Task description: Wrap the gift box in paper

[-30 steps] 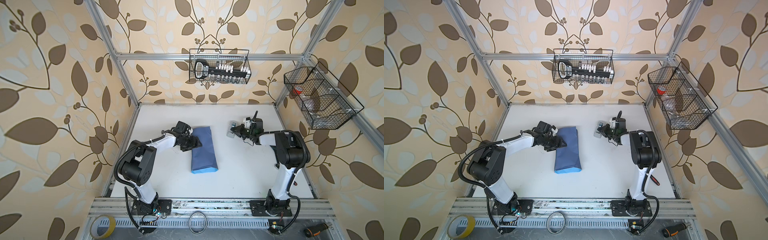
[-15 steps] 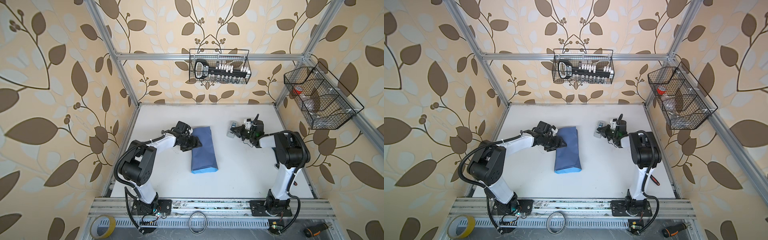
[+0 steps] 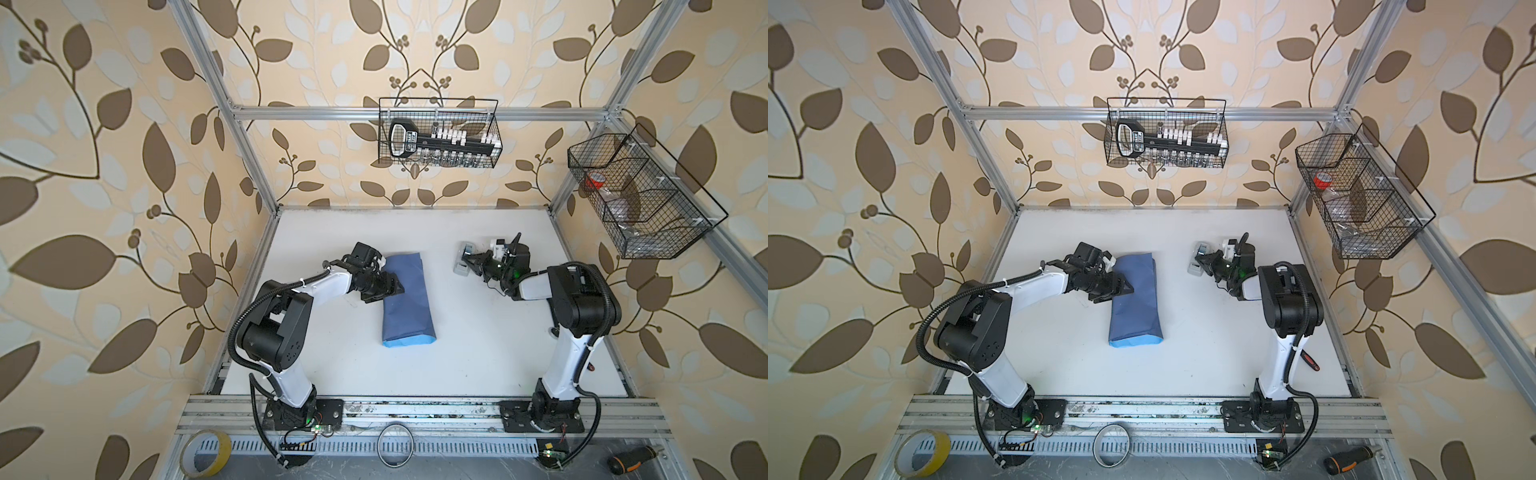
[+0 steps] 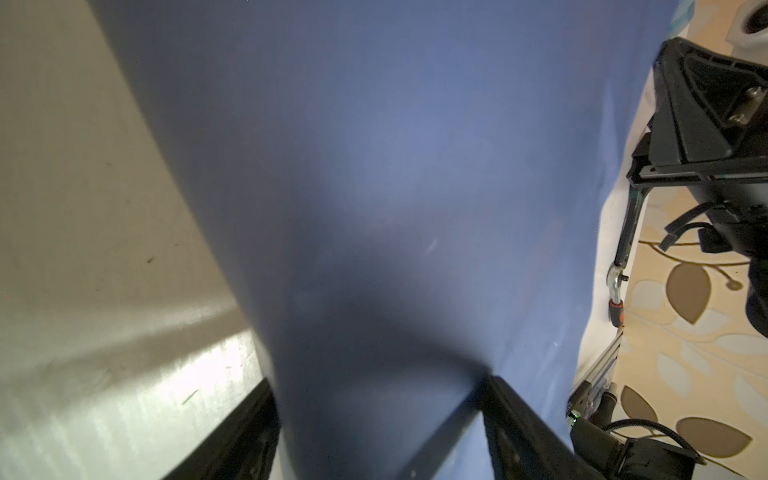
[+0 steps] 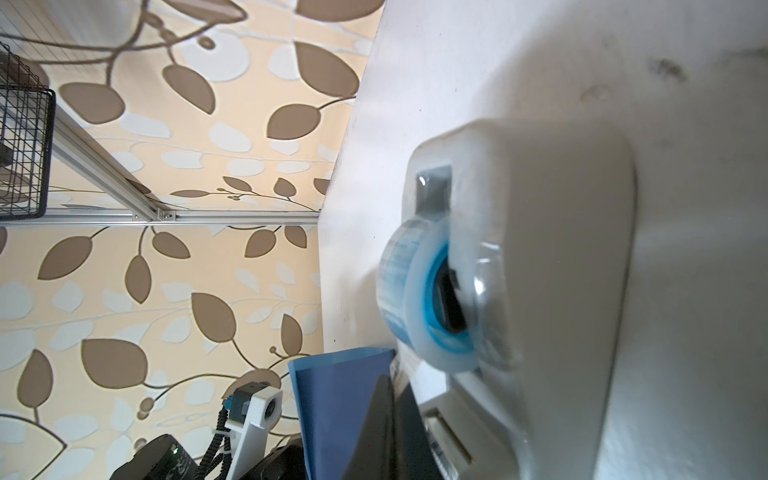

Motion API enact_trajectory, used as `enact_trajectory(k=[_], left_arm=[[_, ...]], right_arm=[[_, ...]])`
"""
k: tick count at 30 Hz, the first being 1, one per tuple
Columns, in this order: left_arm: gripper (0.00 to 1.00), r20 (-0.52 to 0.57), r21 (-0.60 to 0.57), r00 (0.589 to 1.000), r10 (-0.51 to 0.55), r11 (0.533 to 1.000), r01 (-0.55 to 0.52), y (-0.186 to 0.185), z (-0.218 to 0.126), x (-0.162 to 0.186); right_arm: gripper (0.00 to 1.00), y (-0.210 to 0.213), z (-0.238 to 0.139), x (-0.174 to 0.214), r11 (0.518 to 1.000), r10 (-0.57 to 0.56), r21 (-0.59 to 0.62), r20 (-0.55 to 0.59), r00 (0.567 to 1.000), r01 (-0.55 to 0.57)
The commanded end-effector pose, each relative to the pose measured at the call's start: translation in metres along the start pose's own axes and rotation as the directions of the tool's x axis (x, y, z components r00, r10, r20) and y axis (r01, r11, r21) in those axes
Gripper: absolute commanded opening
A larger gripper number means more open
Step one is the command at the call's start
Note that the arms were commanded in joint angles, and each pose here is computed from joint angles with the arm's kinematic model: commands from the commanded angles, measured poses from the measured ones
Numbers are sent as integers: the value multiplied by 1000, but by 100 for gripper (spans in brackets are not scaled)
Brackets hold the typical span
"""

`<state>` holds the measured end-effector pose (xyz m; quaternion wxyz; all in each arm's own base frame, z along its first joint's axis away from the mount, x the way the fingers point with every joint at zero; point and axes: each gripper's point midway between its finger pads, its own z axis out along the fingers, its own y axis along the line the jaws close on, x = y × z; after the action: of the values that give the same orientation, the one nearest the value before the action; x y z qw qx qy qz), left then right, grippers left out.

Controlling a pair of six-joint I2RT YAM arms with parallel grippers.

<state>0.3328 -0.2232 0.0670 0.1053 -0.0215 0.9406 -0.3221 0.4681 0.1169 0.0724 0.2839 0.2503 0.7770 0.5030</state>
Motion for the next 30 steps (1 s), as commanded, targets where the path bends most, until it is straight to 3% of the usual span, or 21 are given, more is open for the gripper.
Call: enact_trajectory(k=[1,30], left_arm=[[76,-74,-185,996,-48,982,34,51,23,26],[76,-74,-187,996,-50,982,36,52,23,26]], right_arm=[[0,28,-7,8,996,-31,-85,-36,999,28],[0,8,-17,50,999,-48,0,-94,994,48]])
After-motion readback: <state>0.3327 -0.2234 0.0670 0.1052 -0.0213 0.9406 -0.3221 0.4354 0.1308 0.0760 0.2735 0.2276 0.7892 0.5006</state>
